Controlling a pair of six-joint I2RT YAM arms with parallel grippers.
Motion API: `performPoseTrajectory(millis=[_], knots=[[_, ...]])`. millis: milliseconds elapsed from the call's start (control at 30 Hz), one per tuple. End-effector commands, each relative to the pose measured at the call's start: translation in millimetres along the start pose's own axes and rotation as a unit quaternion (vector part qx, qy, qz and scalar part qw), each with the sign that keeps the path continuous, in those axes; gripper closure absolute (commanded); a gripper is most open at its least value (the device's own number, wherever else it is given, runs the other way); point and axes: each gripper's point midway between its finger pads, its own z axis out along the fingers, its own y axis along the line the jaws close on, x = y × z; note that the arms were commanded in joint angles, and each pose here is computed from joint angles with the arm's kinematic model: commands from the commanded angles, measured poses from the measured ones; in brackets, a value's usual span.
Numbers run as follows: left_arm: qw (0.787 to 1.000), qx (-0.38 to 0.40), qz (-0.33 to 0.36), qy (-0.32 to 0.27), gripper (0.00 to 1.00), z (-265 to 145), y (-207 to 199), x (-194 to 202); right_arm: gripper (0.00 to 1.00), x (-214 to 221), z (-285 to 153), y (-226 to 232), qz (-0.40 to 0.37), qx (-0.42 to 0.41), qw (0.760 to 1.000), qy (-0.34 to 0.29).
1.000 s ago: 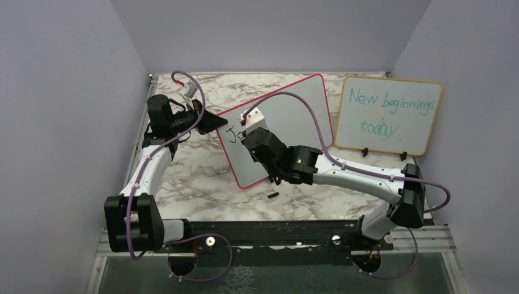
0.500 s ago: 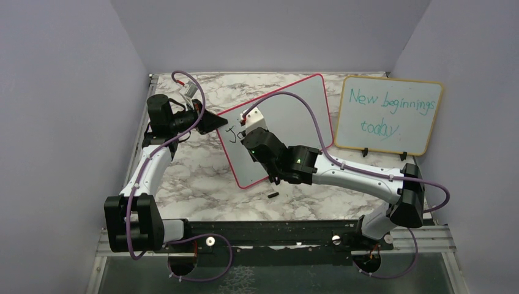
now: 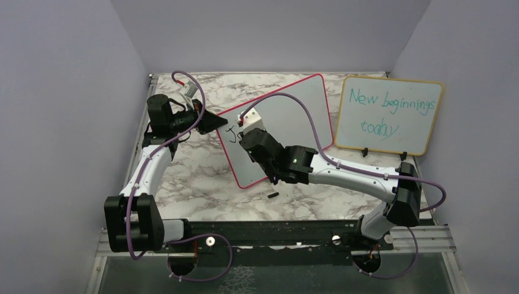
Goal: Write a sentence on the whiteboard
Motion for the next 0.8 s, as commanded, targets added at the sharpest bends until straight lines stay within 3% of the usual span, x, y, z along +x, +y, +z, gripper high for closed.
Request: performPoseTrajectory(millis=[0,767], knots=[[0.999,-0.049,0.002,0.015,1.00,2,23,16,1.00,-5,8,-2,0.010,0.009,1.000,-0.009],[0.999,-0.051,0.002,0.015,1.00,2,24,16,1.00,21,3,-15,0.005,0.029,0.999,0.030]])
